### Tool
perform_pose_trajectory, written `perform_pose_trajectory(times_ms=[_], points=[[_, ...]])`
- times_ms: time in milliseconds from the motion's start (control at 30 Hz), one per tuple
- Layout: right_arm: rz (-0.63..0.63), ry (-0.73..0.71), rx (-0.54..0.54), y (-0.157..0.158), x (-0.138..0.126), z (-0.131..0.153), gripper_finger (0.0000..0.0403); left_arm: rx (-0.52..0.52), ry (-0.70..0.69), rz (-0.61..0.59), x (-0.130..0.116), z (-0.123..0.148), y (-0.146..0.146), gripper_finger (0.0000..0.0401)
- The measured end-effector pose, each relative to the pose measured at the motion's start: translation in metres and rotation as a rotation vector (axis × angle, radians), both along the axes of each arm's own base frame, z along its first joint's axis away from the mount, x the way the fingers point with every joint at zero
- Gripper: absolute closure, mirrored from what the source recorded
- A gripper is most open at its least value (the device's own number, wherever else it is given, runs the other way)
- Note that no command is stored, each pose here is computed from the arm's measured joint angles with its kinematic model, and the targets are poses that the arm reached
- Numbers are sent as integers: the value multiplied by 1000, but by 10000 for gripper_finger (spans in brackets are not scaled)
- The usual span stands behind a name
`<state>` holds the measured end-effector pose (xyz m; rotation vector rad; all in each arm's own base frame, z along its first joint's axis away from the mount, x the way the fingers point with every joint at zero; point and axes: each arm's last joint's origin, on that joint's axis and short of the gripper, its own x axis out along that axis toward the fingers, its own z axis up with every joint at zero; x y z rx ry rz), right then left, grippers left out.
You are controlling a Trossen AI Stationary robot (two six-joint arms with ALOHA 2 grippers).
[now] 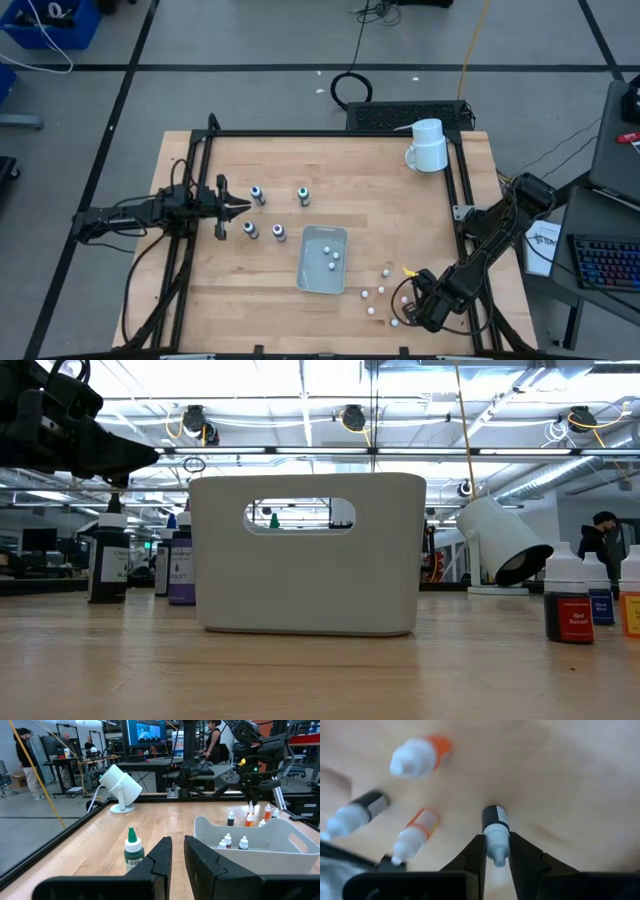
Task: Pick & Place food coloring
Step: Put the small black food coloring bottle into the white bin
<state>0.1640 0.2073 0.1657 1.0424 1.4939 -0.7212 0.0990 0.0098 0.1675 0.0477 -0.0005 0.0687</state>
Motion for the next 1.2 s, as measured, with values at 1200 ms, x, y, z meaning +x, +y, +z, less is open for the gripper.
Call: perform_pose_trajectory(times_ms=[1200], points=[[803,-693,-610,-166,161,130,351,0,0,0,0,0,0,343]])
